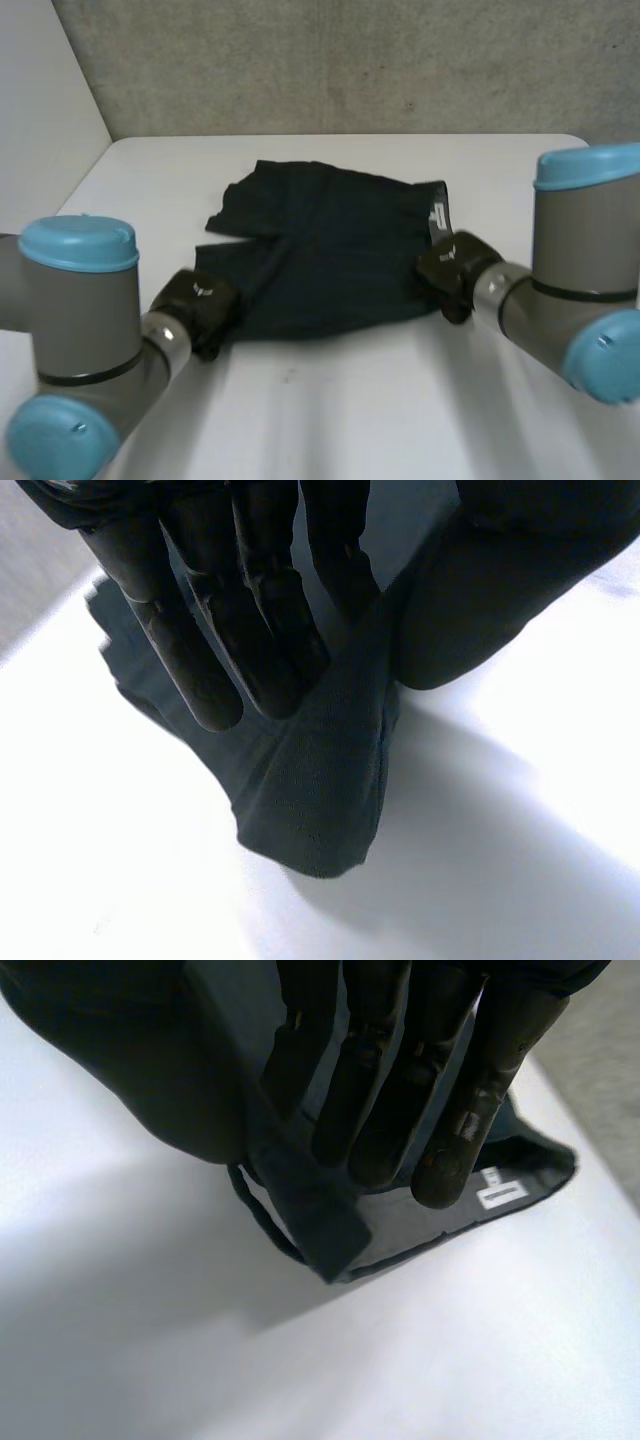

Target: Fold the shorts.

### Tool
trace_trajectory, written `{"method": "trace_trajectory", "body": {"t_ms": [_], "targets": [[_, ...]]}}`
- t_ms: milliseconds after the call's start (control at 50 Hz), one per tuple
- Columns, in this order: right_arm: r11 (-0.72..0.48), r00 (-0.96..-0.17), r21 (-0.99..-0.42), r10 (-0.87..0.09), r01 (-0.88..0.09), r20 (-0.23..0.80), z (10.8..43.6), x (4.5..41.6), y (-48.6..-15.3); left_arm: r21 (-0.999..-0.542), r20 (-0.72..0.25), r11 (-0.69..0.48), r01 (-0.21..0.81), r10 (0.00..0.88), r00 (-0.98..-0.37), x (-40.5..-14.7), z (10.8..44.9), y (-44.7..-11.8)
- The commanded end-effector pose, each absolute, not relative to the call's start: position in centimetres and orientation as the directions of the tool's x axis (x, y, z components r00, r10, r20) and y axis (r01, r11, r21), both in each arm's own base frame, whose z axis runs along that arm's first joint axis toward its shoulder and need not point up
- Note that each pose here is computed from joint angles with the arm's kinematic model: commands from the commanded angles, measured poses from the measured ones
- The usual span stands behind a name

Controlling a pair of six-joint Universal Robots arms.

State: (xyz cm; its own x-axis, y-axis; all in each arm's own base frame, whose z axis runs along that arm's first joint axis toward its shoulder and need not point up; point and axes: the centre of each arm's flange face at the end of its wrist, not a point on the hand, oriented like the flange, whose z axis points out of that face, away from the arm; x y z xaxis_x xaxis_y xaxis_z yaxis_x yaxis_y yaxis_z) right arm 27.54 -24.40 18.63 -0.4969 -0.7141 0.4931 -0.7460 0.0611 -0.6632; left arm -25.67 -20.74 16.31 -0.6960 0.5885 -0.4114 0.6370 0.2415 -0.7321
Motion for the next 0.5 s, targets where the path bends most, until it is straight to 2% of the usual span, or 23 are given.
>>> {"method": "trace_trajectory", "body": {"t_ms": [20,60,100,160,200,220,240,280,340,400,460,500], "targets": [[0.066,-0.253,-0.410,-0.871,-0.910,0.421,18.5,22.8,-17.1,-0.561,-0.342,0.389,0.731,0.695,-0.632,-22.3,16.8,-14.1],[0.058,-0.222,-0.384,-0.890,-0.921,0.399,18.8,22.2,-15.8,-0.537,-0.335,0.378,0.754,0.725,-0.602,-21.9,17.1,-12.8],[0.046,-0.208,-0.382,-0.895,-0.923,0.395,19.6,21.7,-14.9,-0.523,-0.359,0.308,0.795,0.766,-0.533,-21.9,17.7,-11.3],[0.034,-0.217,-0.425,-0.895,-0.905,0.389,20.1,21.8,-15.0,-0.543,-0.426,0.198,0.816,0.773,-0.471,-22.4,18.7,-11.3],[0.032,-0.223,-0.445,-0.895,-0.895,0.385,20.3,21.9,-15.3,-0.568,-0.463,0.154,0.808,0.752,-0.469,-22.9,19.2,-12.2],[0.030,-0.228,-0.455,-0.893,-0.890,0.389,20.5,22.0,-15.5,-0.584,-0.481,0.131,0.801,0.739,-0.472,-23.2,19.4,-12.8],[0.027,-0.244,-0.478,-0.885,-0.878,0.398,20.9,22.2,-16.1,-0.623,-0.511,0.089,0.777,0.705,-0.491,-24.0,19.9,-14.1],[0.039,-0.275,-0.506,-0.874,-0.861,0.401,21.1,22.6,-17.0,-0.659,-0.536,0.047,0.750,0.670,-0.514,-24.9,20.2,-15.6],[0.094,-0.377,-0.569,-0.833,-0.817,0.404,20.6,23.5,-19.7,-0.719,-0.576,-0.041,0.693,0.594,-0.562,-27.0,20.5,-19.0],[0.101,-0.455,-0.618,-0.769,-0.780,0.448,20.6,24.5,-22.6,-0.756,-0.608,-0.144,0.639,0.515,-0.604,-29.1,20.4,-22.4],[0.094,-0.495,-0.627,-0.707,-0.773,0.505,20.9,24.7,-24.6,-0.772,-0.619,-0.211,0.599,0.461,-0.636,-30.5,20.1,-24.7],[0.081,-0.532,-0.631,-0.626,-0.771,0.570,21.2,24.8,-26.7,-0.781,-0.622,-0.270,0.564,0.414,-0.664,-31.9,19.6,-26.9]]}}
